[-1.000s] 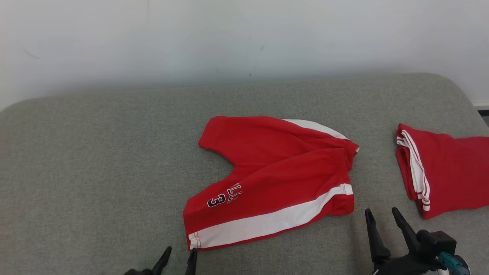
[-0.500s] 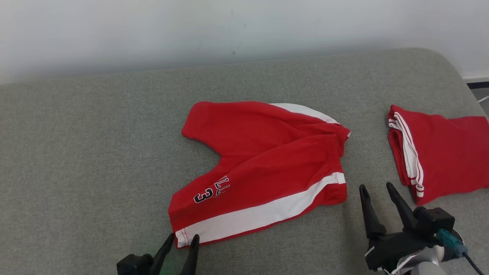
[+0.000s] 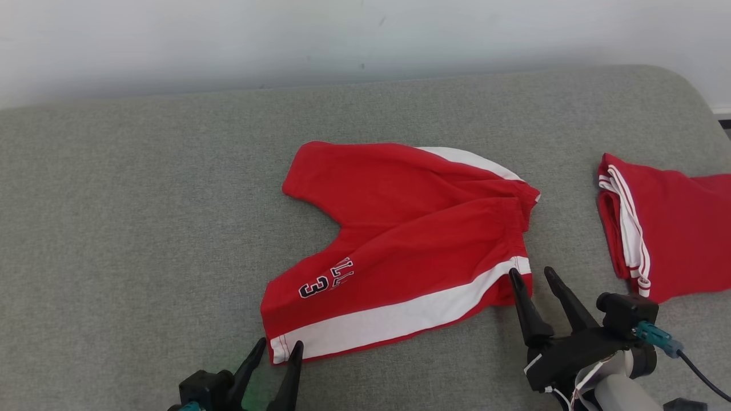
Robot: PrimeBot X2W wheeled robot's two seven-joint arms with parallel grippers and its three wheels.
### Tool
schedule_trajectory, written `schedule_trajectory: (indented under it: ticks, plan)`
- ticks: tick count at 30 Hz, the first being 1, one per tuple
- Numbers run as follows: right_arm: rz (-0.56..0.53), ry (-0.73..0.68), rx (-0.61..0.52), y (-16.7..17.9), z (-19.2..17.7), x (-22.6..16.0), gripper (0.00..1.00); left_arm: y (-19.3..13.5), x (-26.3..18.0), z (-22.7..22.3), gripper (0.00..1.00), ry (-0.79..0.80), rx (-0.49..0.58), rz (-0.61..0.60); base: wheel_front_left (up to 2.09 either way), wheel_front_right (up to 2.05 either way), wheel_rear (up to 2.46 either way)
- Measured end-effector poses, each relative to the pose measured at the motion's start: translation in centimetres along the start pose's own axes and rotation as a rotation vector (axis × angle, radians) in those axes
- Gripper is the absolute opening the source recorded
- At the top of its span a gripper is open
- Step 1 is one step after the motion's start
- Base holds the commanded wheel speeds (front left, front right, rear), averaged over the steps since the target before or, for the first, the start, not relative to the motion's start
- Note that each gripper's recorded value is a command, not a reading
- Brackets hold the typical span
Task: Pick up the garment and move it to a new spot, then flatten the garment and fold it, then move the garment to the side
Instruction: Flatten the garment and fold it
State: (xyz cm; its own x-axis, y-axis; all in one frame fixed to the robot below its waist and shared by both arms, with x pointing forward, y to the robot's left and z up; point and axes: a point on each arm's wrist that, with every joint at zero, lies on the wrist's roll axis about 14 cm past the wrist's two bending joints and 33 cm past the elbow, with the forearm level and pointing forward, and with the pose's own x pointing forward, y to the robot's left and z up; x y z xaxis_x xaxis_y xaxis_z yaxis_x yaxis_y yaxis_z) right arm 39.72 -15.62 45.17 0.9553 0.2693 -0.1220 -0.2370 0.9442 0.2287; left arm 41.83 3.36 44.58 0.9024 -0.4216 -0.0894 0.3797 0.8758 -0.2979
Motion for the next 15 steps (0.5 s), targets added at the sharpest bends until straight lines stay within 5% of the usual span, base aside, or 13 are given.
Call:
schedule_trajectory:
  ticks: [11, 15]
  plan:
    - [-0.013, 0.044, 0.149, -0.5, -0.8, 1.4, 1.0, 0.4, -0.5, 0.1, 1.0, -0.003, 0.011, 0.008, 0.0, 0.0, 0.0]
    - [-0.015, 0.076, 0.181, -0.5, -1.7, 1.7, 0.76, 0.6, -0.7, 0.1, 1.0, -0.003, 0.011, 0.014, 0.0, 0.0, 0.0]
